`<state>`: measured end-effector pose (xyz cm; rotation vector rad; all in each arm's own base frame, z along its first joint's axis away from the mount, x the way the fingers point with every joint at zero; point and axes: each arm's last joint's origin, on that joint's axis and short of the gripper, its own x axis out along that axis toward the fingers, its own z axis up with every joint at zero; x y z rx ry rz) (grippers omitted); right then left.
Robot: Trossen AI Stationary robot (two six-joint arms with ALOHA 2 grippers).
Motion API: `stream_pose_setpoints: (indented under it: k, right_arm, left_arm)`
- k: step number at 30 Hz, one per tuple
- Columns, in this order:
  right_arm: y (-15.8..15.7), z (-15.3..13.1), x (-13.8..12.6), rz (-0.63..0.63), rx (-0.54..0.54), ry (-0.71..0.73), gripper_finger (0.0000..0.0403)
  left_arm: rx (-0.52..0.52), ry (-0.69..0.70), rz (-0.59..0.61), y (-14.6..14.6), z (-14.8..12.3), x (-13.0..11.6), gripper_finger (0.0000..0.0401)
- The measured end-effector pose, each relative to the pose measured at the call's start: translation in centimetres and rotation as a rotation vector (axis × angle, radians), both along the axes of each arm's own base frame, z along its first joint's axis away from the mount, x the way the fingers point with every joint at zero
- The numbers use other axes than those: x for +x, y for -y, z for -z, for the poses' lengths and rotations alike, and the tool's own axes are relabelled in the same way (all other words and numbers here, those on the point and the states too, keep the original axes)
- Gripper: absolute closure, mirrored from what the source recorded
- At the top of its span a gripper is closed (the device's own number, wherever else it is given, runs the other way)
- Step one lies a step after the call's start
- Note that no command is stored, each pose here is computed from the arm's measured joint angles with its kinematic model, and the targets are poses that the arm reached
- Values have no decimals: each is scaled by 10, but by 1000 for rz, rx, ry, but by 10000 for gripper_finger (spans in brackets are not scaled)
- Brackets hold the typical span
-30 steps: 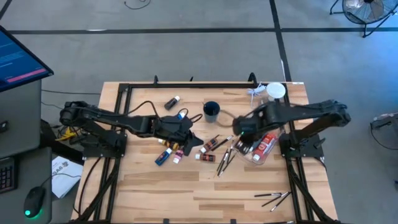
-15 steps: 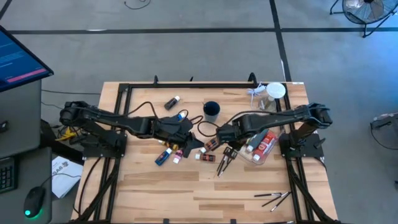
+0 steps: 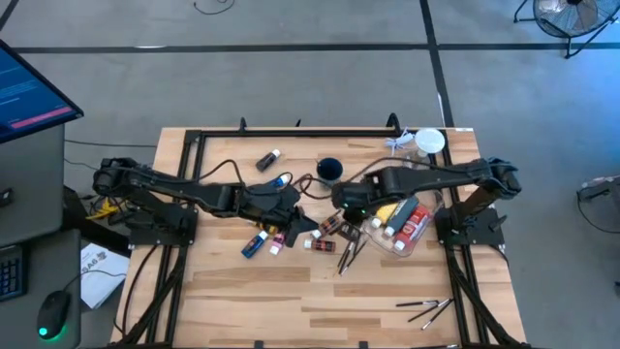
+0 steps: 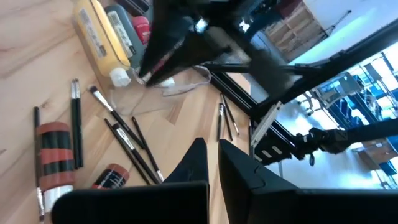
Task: Pick & Place Paint Supplies
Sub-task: Move the transparent bin to the bottom center of the table
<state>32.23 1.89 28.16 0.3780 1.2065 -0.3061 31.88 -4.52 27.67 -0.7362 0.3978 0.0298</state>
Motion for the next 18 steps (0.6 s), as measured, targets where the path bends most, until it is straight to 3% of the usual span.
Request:
stream_pose_setpoints:
  k: [5, 9, 18]
  right_arm:
    - [24, 35, 11, 40, -14, -181, 372]
    - [34, 58, 12, 53, 48, -324, 380]
    - [19, 56, -1, -16, 59, -460, 396]
  left_arm:
    - [-16, 5, -12, 0, -1, 0, 400]
    - [-19, 13, -6, 2, -1, 0, 400]
    - [-22, 21, 12, 5, -2, 0, 400]
